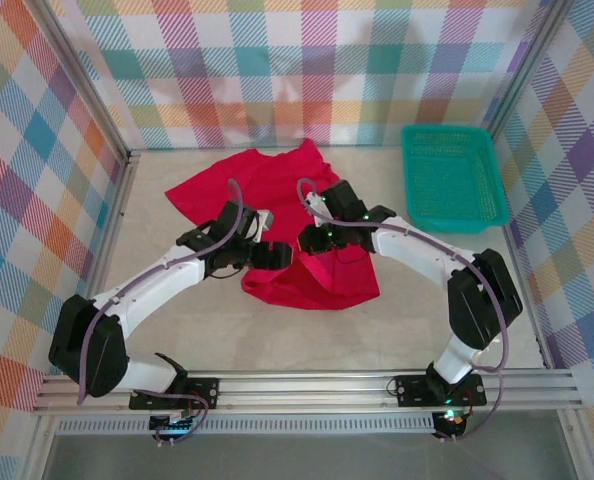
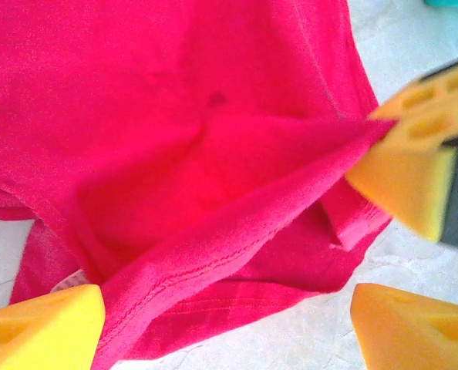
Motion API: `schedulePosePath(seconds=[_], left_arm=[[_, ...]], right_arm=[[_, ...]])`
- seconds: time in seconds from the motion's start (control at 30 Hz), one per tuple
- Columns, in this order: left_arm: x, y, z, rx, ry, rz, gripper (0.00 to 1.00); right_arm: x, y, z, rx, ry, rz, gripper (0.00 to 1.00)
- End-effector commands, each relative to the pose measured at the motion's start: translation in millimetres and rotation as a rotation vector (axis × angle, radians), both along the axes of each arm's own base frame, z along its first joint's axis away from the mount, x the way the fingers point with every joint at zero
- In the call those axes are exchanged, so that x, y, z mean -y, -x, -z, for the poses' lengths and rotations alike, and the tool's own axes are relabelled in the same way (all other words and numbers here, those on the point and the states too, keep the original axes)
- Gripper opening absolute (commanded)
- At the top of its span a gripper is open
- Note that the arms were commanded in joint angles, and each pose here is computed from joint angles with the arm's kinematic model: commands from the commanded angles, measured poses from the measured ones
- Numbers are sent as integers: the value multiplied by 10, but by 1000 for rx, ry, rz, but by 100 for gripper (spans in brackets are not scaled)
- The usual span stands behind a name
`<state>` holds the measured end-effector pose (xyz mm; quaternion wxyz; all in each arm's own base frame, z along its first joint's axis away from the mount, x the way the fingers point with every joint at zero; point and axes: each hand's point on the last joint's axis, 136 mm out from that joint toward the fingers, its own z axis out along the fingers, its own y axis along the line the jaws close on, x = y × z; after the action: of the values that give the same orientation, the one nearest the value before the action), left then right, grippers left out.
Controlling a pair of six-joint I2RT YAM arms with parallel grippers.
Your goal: Fold the inside-out t-shirt
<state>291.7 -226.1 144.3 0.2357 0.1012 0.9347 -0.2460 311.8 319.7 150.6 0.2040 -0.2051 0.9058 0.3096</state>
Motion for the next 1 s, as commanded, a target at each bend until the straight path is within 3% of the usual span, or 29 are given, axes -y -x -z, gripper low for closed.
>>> schedulePosePath(seconds=[0.0, 0.27, 0.43, 0.5, 0.6, 0.7, 0.97], left_arm=[[128, -30, -15, 78, 63, 76, 84], [-163, -359, 419, 101, -144, -83, 85], [-105, -509, 490, 91, -150, -112, 83], [-90, -525, 531, 68, -155, -117, 74], [-163, -493, 543, 37, -191, -138, 48], [-271, -452, 466, 36, -228, -165, 29], [-286, -238, 199, -29, -148, -302, 0]], right_arm=[[-53, -36, -45, -19, -47, -6, 0], [-77, -11, -74, -32, -67, -26, 0], [-56, 18, -42, -38, -59, -27, 0], [-32, 8, -42, -32, -53, -19, 0], [30, -34, -29, -20, -30, 6, 0], [121, -105, 34, -14, 22, 44, 0], [232, -171, 154, -24, 68, 121, 0]])
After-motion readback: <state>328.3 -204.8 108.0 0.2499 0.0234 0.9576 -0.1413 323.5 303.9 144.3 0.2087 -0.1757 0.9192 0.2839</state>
